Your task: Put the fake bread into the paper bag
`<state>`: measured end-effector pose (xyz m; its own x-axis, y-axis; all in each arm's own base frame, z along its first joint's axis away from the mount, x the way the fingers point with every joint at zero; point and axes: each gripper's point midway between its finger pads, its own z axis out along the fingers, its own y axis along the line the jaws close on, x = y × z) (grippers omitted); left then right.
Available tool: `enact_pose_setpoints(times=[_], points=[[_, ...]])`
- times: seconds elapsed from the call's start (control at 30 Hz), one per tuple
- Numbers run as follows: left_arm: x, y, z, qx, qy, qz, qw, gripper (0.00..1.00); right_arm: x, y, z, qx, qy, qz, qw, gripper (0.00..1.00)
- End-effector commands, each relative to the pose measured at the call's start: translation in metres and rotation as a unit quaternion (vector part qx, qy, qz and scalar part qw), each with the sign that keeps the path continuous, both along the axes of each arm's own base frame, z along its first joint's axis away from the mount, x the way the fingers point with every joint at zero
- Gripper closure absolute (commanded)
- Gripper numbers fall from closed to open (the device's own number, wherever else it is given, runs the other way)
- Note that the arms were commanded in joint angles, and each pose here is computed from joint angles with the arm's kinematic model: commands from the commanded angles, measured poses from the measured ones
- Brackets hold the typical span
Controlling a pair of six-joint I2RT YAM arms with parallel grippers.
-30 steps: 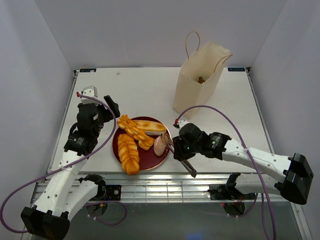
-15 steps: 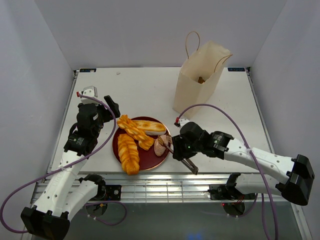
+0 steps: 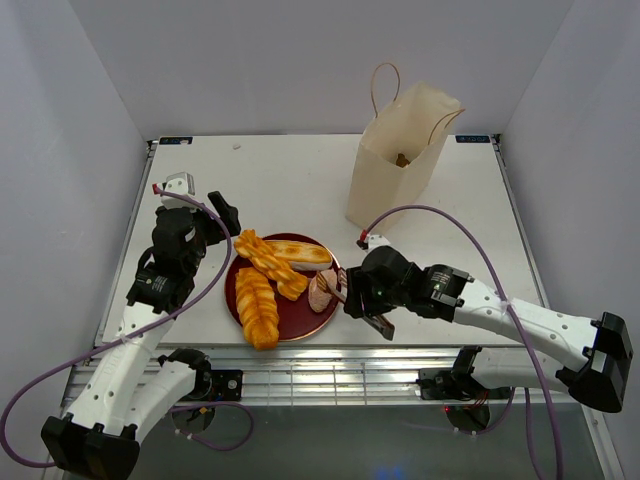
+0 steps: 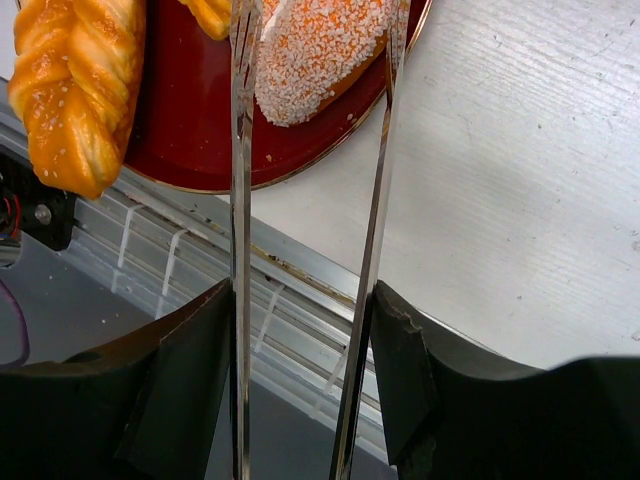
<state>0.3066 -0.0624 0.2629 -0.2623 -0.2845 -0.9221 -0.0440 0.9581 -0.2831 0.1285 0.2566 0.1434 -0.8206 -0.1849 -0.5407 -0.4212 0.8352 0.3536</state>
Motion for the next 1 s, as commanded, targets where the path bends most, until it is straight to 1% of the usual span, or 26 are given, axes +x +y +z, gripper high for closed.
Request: enact_pose_setpoints(times=[0.0, 0.2, 0.47, 0.67, 0.97], points=[[-0.002, -0.004, 0.007, -0.011, -0.016, -0.01, 1.0, 0.02, 0.004, 0.003, 0.006, 0.018, -0.008, -0.037, 0.999, 0.4], [-0.004, -0.005, 0.009, -0.013, -0.019, -0.013, 1.0, 0.02, 0.0, 0.007, 0.002, 0.01, 0.003, -0.047, 0.999, 0.4], [-0.006, -0.007, 0.012, -0.015, -0.025, -0.017, 0.999, 0.02, -0.003, 0.012, -0.004, 0.019, 0.018, -0.066, 0.998, 0.38], [-0.007, -0.009, 0.013, -0.017, -0.027, -0.021, 0.999, 0.02, -0.006, 0.021, -0.008, 0.035, 0.03, -0.063, 0.997, 0.37], [-0.009, -0.011, 0.017, -0.018, -0.034, -0.025, 0.999, 0.02, -0.006, 0.025, -0.014, 0.033, 0.039, -0.066, 0.996, 0.36]])
